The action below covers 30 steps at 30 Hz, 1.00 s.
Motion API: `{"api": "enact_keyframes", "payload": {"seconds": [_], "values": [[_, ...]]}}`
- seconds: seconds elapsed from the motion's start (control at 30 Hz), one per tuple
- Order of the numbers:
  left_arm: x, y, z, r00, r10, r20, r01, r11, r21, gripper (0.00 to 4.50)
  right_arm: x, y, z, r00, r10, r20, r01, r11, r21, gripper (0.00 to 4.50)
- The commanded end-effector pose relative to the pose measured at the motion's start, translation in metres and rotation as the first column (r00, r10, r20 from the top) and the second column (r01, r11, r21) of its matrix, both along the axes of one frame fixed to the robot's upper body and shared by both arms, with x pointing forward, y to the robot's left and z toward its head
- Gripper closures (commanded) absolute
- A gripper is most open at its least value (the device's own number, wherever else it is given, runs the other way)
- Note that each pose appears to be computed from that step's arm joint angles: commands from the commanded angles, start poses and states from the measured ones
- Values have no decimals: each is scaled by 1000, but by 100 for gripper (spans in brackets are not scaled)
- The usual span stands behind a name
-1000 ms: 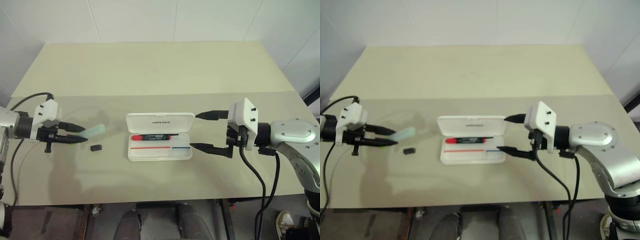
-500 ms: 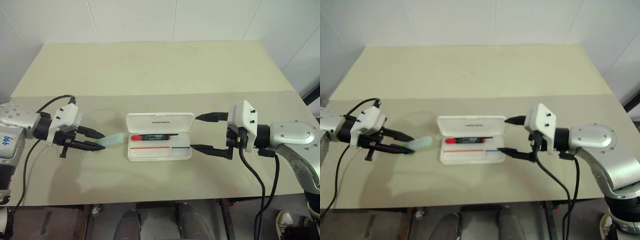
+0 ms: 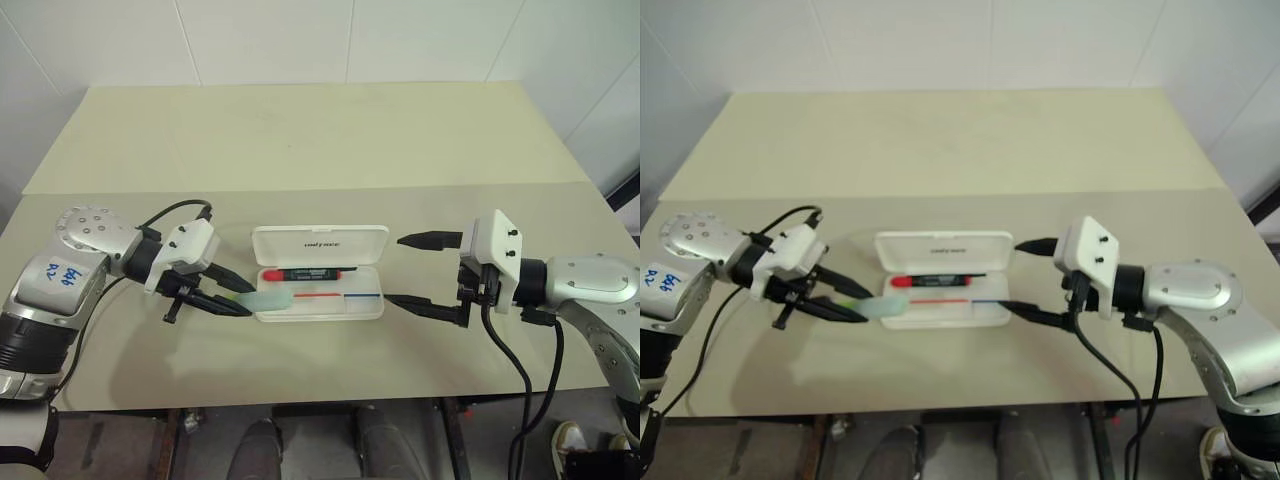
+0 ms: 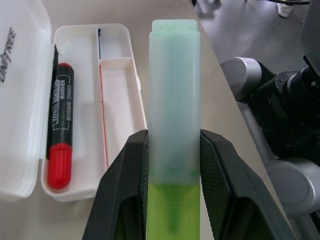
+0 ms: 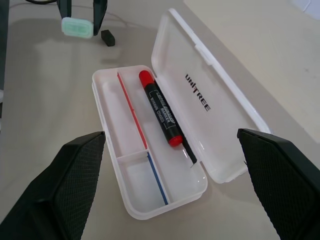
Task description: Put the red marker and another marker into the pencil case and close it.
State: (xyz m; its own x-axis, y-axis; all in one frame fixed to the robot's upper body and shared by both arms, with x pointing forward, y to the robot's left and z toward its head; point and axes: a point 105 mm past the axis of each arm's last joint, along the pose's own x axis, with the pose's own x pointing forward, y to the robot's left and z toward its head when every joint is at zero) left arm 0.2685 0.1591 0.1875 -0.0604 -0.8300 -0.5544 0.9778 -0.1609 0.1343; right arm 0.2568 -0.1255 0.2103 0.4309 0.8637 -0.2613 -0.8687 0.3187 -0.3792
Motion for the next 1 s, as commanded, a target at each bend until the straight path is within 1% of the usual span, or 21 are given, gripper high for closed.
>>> {"api": "enact_keyframes", "payload": {"seconds": [0.03, 0.2, 0.5, 0.7, 1.0], "values": [[-5, -10, 4, 997, -75, 4, 75, 997, 5, 340, -4, 0, 10, 999, -5, 47, 5, 1000, 5, 0], [1, -22, 2, 998, -66, -6, 66, 998, -7, 340, -5, 0, 10, 999, -14, 48, 13, 1000, 8, 0], [15, -36, -7, 997, -58, 44, 58, 998, 6, 340, -6, 1, 10, 998, -24, 54, 23, 1000, 17, 0], [27, -39, -18, 998, 1, 68, -2, 1000, 23, 340, -6, 1, 11, 998, -30, 57, 29, 999, 21, 0], [26, -52, -21, 999, 17, 32, -17, 1000, -5, 340, -5, 2, 12, 998, -34, 59, 32, 999, 28, 0]]}}
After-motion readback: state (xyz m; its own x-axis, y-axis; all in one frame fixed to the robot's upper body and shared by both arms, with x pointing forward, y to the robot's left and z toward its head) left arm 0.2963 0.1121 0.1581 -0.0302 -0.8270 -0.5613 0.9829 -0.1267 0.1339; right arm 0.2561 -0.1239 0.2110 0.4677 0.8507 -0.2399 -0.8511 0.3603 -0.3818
